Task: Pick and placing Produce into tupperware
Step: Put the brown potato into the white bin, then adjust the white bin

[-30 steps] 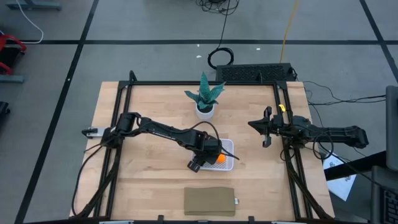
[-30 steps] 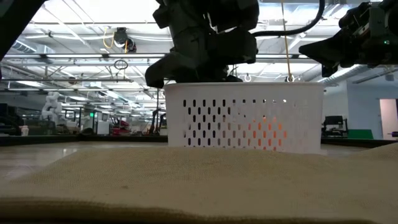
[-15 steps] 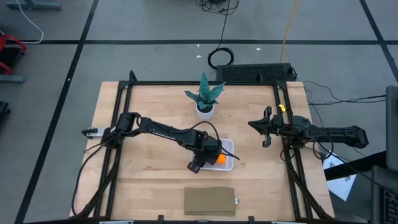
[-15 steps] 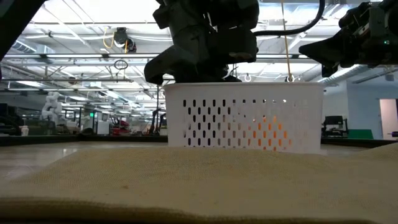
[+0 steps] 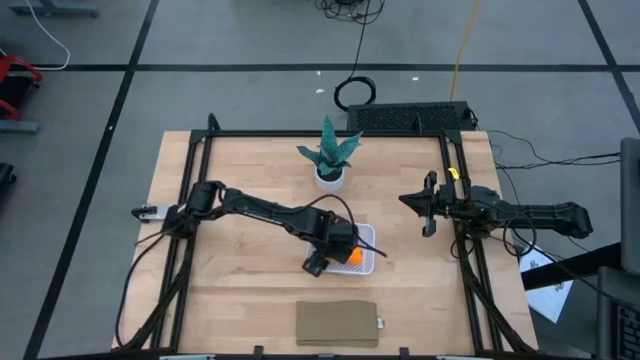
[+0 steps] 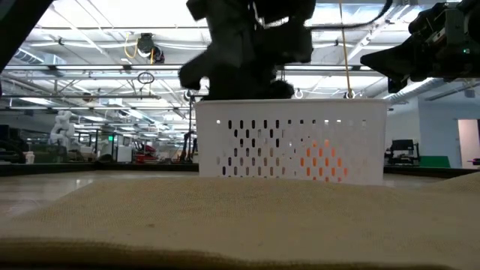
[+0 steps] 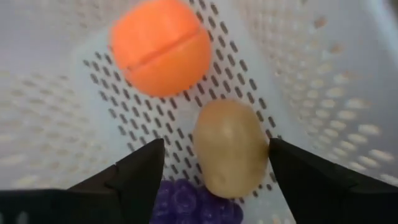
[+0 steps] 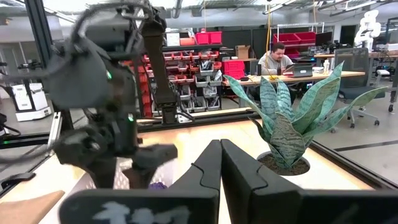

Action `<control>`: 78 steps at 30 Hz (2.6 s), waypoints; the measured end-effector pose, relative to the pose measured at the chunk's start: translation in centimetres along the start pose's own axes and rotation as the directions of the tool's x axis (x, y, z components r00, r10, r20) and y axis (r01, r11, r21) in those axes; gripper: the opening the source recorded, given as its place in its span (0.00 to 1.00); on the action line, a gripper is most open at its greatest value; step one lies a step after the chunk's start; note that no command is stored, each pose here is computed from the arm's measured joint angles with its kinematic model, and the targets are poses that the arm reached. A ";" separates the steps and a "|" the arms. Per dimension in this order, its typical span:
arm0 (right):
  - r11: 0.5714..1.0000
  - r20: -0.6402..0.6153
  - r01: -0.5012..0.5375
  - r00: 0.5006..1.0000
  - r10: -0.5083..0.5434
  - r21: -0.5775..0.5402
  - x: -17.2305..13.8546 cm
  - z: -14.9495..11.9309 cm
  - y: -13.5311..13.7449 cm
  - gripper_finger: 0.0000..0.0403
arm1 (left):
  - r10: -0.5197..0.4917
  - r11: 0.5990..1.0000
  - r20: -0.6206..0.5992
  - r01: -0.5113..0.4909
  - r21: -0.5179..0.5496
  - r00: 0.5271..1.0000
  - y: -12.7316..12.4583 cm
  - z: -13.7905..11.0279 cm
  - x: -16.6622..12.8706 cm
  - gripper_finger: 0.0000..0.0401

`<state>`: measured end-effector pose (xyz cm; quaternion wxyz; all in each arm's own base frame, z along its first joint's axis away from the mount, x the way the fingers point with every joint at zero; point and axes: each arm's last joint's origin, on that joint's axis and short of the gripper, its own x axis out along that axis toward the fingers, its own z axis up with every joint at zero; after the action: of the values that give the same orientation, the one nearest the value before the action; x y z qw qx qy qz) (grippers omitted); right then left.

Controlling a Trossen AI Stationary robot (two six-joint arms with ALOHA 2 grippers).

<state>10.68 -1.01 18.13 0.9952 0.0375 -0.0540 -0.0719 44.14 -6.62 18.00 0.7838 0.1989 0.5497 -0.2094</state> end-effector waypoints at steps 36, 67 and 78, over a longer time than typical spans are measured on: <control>1.000 -0.016 0.001 1.000 -0.001 -0.003 0.0 -0.2 0.0 0.00 | 0.342 0.916 -0.152 -0.365 -0.165 0.927 5.1 0.4 -6.3 0.01; 1.000 -0.016 0.001 1.000 -0.001 -0.006 0.0 -0.2 0.0 0.00 | 0.266 0.907 -0.318 -0.348 -0.238 0.910 3.7 -2.3 -3.1 0.02; 1.000 -0.016 0.001 1.000 -0.001 -0.006 0.0 -0.2 0.0 0.00 | 0.285 0.903 -0.328 -0.367 -0.223 0.901 3.6 -2.2 -3.1 0.01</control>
<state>10.69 -1.01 17.98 0.9957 0.0352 -0.0458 -0.0723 43.42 -2.13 20.50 0.7398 0.2046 0.6400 0.0368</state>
